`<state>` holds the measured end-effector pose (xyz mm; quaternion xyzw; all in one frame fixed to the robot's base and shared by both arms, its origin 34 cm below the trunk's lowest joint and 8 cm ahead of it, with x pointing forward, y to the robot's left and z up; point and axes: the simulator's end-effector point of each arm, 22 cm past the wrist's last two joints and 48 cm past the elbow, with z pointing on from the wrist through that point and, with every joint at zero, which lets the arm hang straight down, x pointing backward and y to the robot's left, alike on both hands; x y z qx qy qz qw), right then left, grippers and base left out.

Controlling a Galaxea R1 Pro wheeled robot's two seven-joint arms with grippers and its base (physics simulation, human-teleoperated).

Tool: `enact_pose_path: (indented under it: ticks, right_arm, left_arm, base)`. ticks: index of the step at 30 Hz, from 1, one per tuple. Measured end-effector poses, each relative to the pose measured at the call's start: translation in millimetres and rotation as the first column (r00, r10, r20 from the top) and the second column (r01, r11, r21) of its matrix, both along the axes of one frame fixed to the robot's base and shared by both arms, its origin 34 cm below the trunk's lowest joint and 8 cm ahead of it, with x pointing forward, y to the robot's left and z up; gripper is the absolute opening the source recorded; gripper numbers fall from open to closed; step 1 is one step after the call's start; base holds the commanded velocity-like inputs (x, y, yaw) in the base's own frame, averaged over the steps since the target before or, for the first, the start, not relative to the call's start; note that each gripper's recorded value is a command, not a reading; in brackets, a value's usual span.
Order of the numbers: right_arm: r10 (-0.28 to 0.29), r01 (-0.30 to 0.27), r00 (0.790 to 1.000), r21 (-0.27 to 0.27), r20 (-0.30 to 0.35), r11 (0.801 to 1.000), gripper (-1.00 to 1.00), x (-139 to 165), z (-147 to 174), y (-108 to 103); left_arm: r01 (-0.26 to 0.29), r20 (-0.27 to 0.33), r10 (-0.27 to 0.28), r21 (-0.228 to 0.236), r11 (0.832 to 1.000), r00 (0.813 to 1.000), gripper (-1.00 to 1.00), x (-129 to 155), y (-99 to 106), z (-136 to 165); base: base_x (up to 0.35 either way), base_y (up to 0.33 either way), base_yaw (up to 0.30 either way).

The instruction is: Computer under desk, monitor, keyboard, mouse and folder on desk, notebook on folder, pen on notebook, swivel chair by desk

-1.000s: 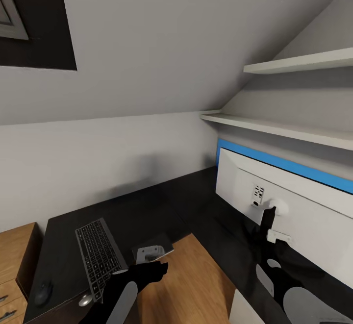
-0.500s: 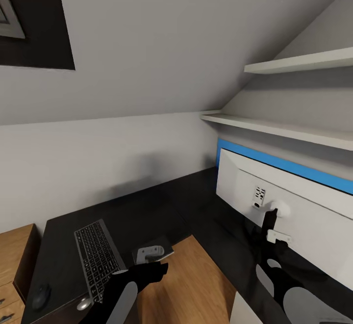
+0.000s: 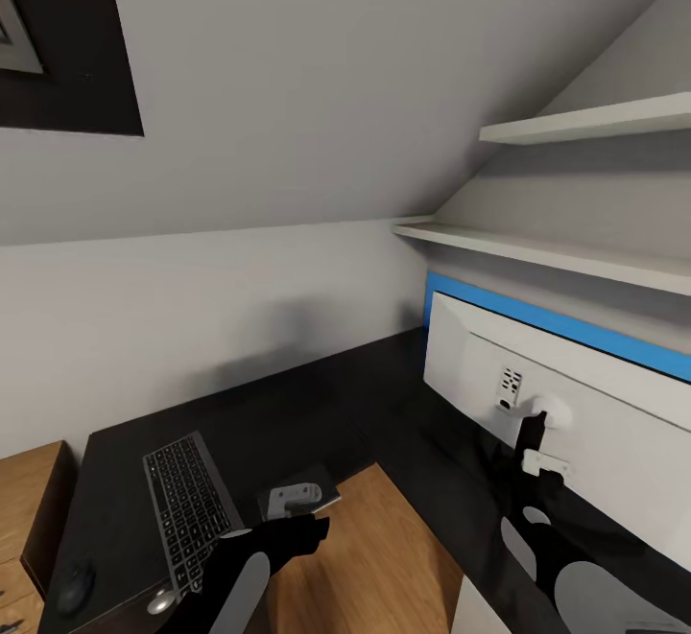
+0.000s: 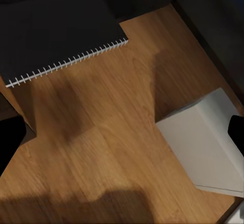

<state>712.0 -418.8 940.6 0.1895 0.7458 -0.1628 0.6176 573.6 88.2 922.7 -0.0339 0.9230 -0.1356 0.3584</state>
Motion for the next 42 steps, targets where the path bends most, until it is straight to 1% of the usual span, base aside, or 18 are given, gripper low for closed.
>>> enact_pose_path:
  ticks: [24,32,42]
  right_arm:
    - [0.0,0.0,1.0,0.0,-0.001,1.0,1.0,-0.2,-0.3,-0.1]
    - [0.0,0.0,1.0,0.0,-0.001,1.0,1.0,-0.2,-0.3,0.1]
    - [0.0,0.0,1.0,0.0,-0.001,1.0,1.0,-0.1,-0.3,0.0]
  left_arm:
    - [0.002,-0.004,-0.002,-0.001,1.0,1.0,1.0,-0.7,-1.1,-1.6]
    - [0.003,-0.004,-0.003,-0.001,1.0,1.0,1.0,-0.8,-1.5,-1.6]
    - [0.003,-0.004,-0.003,-0.001,1.0,1.0,1.0,-0.9,-1.7,-1.6]
  base:
    - [0.021,-0.001,0.0]
    - [0.001,-0.111,0.0]
    - [0.0,-0.017,0.0]
